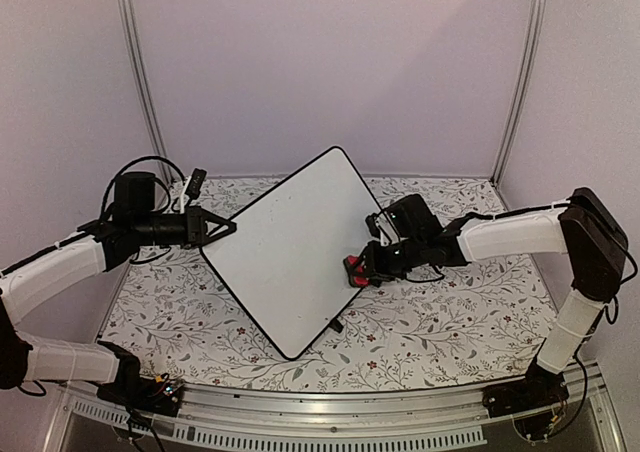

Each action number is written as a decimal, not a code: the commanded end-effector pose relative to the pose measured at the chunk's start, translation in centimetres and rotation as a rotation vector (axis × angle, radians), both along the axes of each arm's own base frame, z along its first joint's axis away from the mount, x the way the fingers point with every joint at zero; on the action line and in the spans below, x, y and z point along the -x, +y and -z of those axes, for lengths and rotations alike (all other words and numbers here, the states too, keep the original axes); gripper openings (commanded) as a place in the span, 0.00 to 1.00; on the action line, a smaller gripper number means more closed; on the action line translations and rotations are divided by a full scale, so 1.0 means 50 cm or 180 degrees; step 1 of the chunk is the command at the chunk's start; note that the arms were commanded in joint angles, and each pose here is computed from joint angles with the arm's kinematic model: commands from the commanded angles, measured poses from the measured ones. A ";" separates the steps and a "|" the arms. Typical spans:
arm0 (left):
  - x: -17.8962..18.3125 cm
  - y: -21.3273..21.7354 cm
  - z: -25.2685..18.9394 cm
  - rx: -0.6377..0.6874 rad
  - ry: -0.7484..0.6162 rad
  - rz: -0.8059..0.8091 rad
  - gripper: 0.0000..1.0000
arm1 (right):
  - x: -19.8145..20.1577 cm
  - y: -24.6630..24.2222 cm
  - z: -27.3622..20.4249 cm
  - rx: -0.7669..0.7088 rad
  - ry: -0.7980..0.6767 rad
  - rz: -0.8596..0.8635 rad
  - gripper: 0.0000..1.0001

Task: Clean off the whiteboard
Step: Erase the whiteboard at the center of the board, then place the whiteboard eraser at the center of the board.

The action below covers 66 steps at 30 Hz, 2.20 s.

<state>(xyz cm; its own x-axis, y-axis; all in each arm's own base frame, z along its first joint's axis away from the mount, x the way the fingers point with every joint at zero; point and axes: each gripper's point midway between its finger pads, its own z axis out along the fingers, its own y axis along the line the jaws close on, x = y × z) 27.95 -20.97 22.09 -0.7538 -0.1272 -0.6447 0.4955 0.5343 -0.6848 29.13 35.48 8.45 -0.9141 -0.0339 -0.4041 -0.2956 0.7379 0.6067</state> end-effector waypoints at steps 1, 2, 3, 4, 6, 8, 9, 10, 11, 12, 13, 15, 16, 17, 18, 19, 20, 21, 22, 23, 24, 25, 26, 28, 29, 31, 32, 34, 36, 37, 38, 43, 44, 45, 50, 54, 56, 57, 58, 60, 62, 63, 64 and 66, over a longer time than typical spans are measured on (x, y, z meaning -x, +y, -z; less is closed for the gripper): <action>0.029 -0.020 0.005 0.0033 -0.0038 0.0311 0.00 | -0.009 0.009 -0.105 0.0027 -0.0490 -0.0204 0.00; 0.029 -0.020 0.006 0.0033 -0.0032 0.0311 0.00 | -0.020 0.006 -0.132 0.0081 -0.0622 -0.0193 0.00; 0.029 -0.020 0.007 0.0033 -0.0027 0.0307 0.00 | -0.036 0.006 -0.167 0.0129 -0.0825 -0.0206 0.00; 0.029 -0.020 0.006 0.0035 -0.0026 0.0309 0.00 | -0.047 0.002 -0.195 0.0177 -0.0960 -0.0185 0.00; 0.029 -0.020 0.007 0.0030 -0.0032 0.0311 0.00 | -0.065 -0.007 -0.231 0.0347 -0.1183 -0.0180 0.00; 0.029 -0.020 0.006 0.0030 -0.0036 0.0305 0.00 | -0.082 -0.012 -0.254 0.0465 -0.1326 -0.0155 0.00; 0.029 -0.020 0.007 0.0028 -0.0036 0.0307 0.00 | -0.089 -0.012 -0.260 0.0512 -0.1365 -0.0161 0.00; 0.029 -0.020 0.007 0.0028 -0.0038 0.0305 0.00 | -0.092 -0.010 -0.264 0.0564 -0.1417 -0.0215 0.00; 0.029 -0.019 0.007 0.0028 -0.0036 0.0303 0.00 | -0.097 -0.006 -0.258 0.0615 -0.1422 -0.0244 0.00; 0.029 -0.020 0.006 0.0030 -0.0037 0.0305 0.00 | -0.100 -0.003 -0.256 0.0645 -0.1450 -0.0288 0.00; 0.029 -0.019 0.008 0.0027 -0.0030 0.0300 0.00 | -0.102 0.003 -0.250 0.0657 -0.1470 -0.0335 0.00; 0.028 -0.019 0.008 0.0025 -0.0029 0.0301 0.00 | -0.109 0.011 -0.241 0.0712 -0.1548 -0.0410 0.00; 0.027 -0.020 0.008 0.0025 -0.0027 0.0301 0.00 | -0.113 0.017 -0.237 0.0723 -0.1572 -0.0431 0.00; 0.026 -0.020 0.009 0.0024 -0.0019 0.0298 0.00 | -0.115 0.025 -0.237 0.0736 -0.1626 -0.0471 0.00; 0.026 -0.020 0.011 0.0020 -0.0015 0.0301 0.00 | -0.119 0.032 -0.233 0.0776 -0.1670 -0.0487 0.00; 0.027 -0.020 0.011 0.0022 -0.0014 0.0302 0.00 | -0.126 0.035 -0.234 0.0872 -0.1755 -0.0445 0.00; 0.026 -0.020 0.011 0.0021 -0.0013 0.0300 0.00 | -0.129 0.041 -0.232 0.0942 -0.1812 -0.0452 0.00; 0.026 -0.019 0.010 0.0021 -0.0015 0.0296 0.00 | -0.133 0.044 -0.232 0.1000 -0.1855 -0.0430 0.00; 0.026 -0.019 0.009 0.0022 -0.0022 0.0293 0.02 | -0.138 0.047 -0.223 0.1064 -0.1858 -0.0415 0.00; 0.025 -0.017 0.009 0.0020 -0.0027 0.0282 0.06 | -0.144 0.044 -0.218 0.1111 -0.1853 -0.0370 0.00; 0.024 -0.017 0.009 0.0019 -0.0030 0.0278 0.09 | -0.147 0.039 -0.212 0.1149 -0.1833 -0.0311 0.00; 0.024 -0.017 0.008 0.0019 -0.0033 0.0276 0.11 | -0.149 0.034 -0.208 0.1183 -0.1820 -0.0259 0.00; 0.023 -0.015 0.007 0.0020 -0.0035 0.0268 0.14 | -0.151 0.027 -0.201 0.1217 -0.1809 -0.0223 0.00; 0.021 -0.013 0.007 0.0022 -0.0032 0.0253 0.20 | -0.149 0.014 -0.203 0.1239 -0.1818 -0.0139 0.00; 0.019 -0.011 0.005 0.0026 -0.0042 0.0240 0.24 | -0.147 0.005 -0.199 0.1256 -0.1806 -0.0095 0.00; 0.017 -0.006 0.001 0.0030 -0.0059 0.0206 0.31 | -0.141 -0.009 -0.198 0.1261 -0.1803 -0.0026 0.00; 0.016 -0.003 -0.002 0.0032 -0.0073 0.0184 0.35 | -0.137 -0.019 -0.202 0.1258 -0.1810 0.0014 0.00; 0.014 0.002 -0.007 0.0038 -0.0106 0.0154 0.43 | -0.132 -0.040 -0.196 0.1317 -0.1781 0.0104 0.00; 0.011 0.007 -0.011 0.0042 -0.0121 0.0121 0.52 | -0.130 -0.070 -0.188 0.1407 -0.1743 0.0224 0.00; 0.011 0.009 -0.012 0.0041 -0.0135 0.0106 0.57 | -0.129 -0.088 -0.182 0.1429 -0.1699 0.0298 0.00; 0.009 0.011 -0.014 0.0040 -0.0142 0.0081 0.62 | -0.128 -0.106 -0.173 0.1459 -0.1650 0.0355 0.00; 0.007 0.024 -0.025 0.0011 -0.0219 -0.0041 0.97 | -0.120 -0.220 -0.137 0.1477 -0.1350 0.0816 0.01; 0.006 0.027 -0.027 0.0007 -0.0231 -0.0066 0.99 | -0.115 -0.243 -0.122 0.1495 -0.1275 0.0905 0.02; 0.004 0.030 -0.029 0.0002 -0.0246 -0.0089 1.00 | -0.115 -0.266 -0.111 0.1529 -0.1217 0.0991 0.03; -0.002 0.044 -0.036 -0.0020 -0.0284 -0.0202 1.00 | -0.108 -0.344 -0.058 0.1479 -0.0860 0.1320 0.13; -0.003 0.047 -0.033 -0.0021 -0.0268 -0.0217 1.00 | -0.108 -0.368 -0.010 0.1337 -0.0591 0.1402 0.39; -0.004 0.046 -0.032 -0.0018 -0.0264 -0.0212 1.00 | -0.114 -0.373 0.004 0.1268 -0.0507 0.1417 0.53; -0.003 0.046 -0.032 -0.0019 -0.0260 -0.0206 1.00 | -0.117 -0.375 0.011 0.1243 -0.0466 0.1423 0.61; -0.004 0.045 -0.031 -0.0018 -0.0258 -0.0205 1.00 | -0.119 -0.375 0.016 0.1222 -0.0442 0.1418 0.69; -0.003 0.045 -0.030 -0.0018 -0.0253 -0.0200 1.00 | -0.124 -0.373 0.028 0.1191 -0.0385 0.1395 0.79; -0.003 0.045 -0.029 -0.0016 -0.0247 -0.0202 1.00 | -0.126 -0.370 0.037 0.1188 -0.0355 0.1377 0.89; -0.003 0.046 -0.031 -0.0015 -0.0254 -0.0204 1.00 | -0.129 -0.371 0.038 0.1192 -0.0349 0.1387 0.90; -0.003 0.046 -0.030 -0.0014 -0.0251 -0.0204 1.00 | -0.131 -0.372 0.041 0.1208 -0.0344 0.1403 0.91; -0.003 0.044 -0.030 -0.0009 -0.0249 -0.0192 1.00 | -0.140 -0.375 0.045 0.1256 -0.0344 0.1438 0.91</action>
<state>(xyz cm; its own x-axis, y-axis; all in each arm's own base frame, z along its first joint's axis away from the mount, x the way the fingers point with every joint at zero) 28.05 -19.05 23.81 -0.6925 -0.1663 -0.7019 0.5193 0.5605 -0.6452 35.07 16.18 6.16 -0.8345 0.1615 -0.5268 0.0489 0.9740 0.2211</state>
